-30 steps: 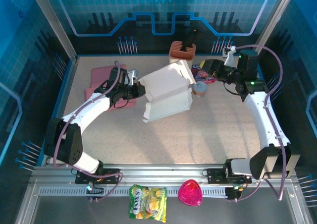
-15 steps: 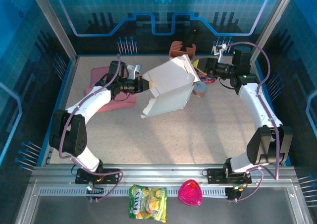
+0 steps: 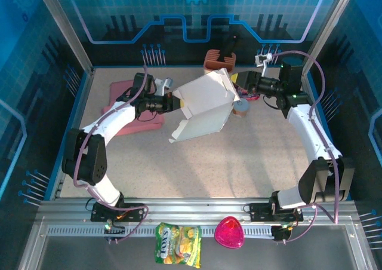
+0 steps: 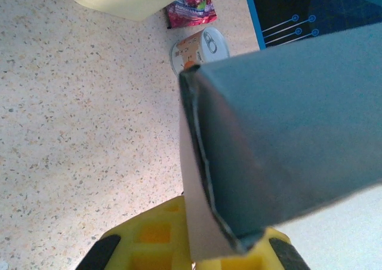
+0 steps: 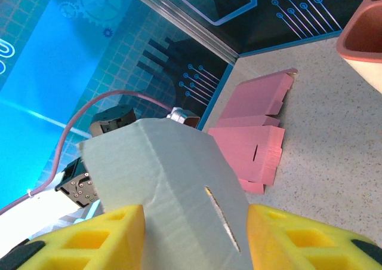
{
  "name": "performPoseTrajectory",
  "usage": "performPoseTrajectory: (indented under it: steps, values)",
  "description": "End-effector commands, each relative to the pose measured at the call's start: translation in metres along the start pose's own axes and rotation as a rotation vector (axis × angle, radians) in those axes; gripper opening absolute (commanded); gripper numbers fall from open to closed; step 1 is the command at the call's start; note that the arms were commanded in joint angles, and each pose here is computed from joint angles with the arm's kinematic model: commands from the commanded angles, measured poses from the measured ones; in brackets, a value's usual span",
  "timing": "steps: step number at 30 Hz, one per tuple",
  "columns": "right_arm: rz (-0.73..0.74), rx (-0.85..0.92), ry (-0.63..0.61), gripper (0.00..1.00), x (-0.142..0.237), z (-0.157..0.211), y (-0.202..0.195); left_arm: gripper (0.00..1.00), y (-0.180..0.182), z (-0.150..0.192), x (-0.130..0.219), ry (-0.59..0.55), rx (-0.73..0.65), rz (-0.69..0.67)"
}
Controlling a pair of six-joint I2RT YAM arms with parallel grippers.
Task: Fold the paper box
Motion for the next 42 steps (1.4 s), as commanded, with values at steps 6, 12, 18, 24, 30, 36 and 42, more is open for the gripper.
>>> performPoseTrajectory:
  steps: [6,12,18,24,30,36,42]
  values:
    - [-0.010,0.089,0.017,0.50,-0.001,0.017,0.013,0.00,-0.003,-0.005,0.004,0.008,-0.006,0.020]
    - [0.063,0.126,0.053,0.49,-0.008,0.022,0.009,0.00,-0.006,-0.006,0.006,0.003,-0.015,0.028]
    - [0.171,0.188,0.072,0.49,-0.014,0.024,0.006,0.00,-0.007,-0.004,0.008,0.005,-0.026,0.028]
    - [0.270,0.281,0.106,0.45,-0.023,0.025,0.008,0.00,-0.009,-0.003,0.009,0.009,-0.036,0.026]
    - [0.338,0.338,0.133,0.39,-0.033,0.029,0.008,0.00,-0.012,-0.004,0.011,0.009,-0.050,0.017]
    - [0.429,0.410,0.177,0.36,-0.045,0.036,0.010,0.00,-0.015,-0.001,0.012,0.014,-0.058,0.007]
    - [0.534,0.479,0.210,0.33,-0.057,0.042,0.008,0.00,-0.020,0.001,0.013,0.022,-0.078,-0.002]
Point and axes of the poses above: each hand's point on the last joint's axis, 136 mm out from that joint toward the fingers, its own x axis back along the fingers, its own y axis along the line the jaws close on, z = x × y, the point moved 7 cm from there along x, back along the fingers, and after that the axes turned 6 degrees about -x, right-handed, at the moved point
